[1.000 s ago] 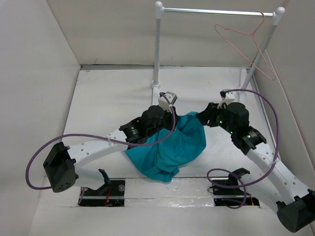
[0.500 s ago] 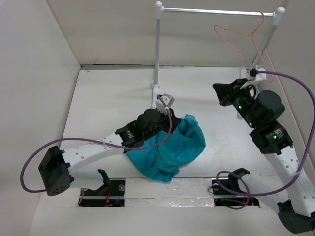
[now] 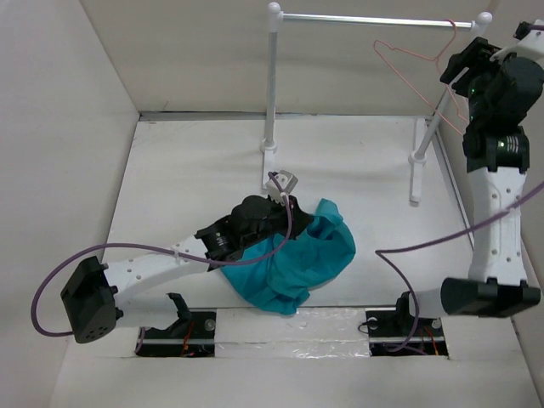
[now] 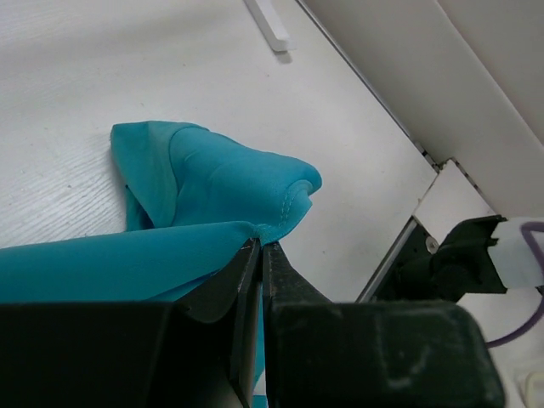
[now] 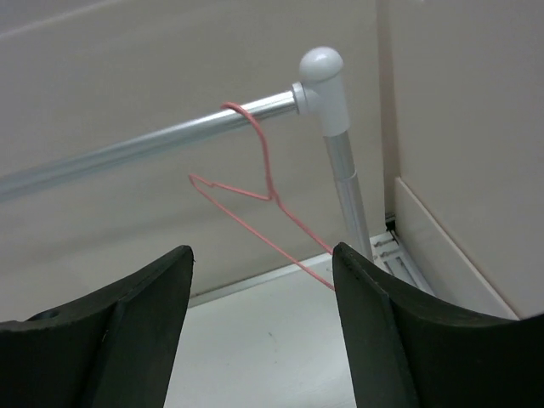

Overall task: Place the t-shirt on the hanger
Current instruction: Pick up the hanger from the clothesline, then place the T-shirt on the hanger.

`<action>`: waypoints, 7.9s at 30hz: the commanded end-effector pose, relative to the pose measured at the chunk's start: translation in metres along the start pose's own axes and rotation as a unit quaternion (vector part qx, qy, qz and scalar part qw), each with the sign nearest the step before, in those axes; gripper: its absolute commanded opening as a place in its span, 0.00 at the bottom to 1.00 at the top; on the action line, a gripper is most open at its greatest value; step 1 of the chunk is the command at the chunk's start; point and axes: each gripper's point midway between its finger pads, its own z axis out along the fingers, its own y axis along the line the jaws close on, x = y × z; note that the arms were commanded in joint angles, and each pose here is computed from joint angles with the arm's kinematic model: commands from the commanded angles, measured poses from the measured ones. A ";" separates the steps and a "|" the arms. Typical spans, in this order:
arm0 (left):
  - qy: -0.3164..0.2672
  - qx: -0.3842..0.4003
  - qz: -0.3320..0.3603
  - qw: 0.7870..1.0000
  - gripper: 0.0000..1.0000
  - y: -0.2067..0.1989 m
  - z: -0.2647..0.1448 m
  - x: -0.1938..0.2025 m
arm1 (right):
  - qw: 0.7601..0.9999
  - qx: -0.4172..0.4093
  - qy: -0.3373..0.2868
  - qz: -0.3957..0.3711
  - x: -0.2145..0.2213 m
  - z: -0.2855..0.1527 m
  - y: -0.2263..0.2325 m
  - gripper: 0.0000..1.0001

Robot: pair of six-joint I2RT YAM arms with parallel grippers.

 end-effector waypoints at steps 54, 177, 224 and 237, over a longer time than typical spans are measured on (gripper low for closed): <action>-0.019 0.029 0.009 0.999 0.00 -0.030 0.007 -0.022 | 0.989 -0.138 0.029 -0.048 0.076 0.023 0.030 0.00; -0.206 0.083 0.029 0.975 0.39 -0.096 -0.063 -0.170 | 0.895 -0.390 -0.062 0.209 0.109 -0.221 0.167 0.00; -0.217 0.032 -0.122 0.968 0.39 -0.063 0.052 -0.232 | 0.898 -0.409 0.028 0.162 0.158 -0.224 0.192 0.00; -0.239 0.040 -0.103 0.965 0.00 -0.052 0.026 -0.235 | 0.908 -0.380 0.056 0.166 0.179 -0.214 0.192 0.00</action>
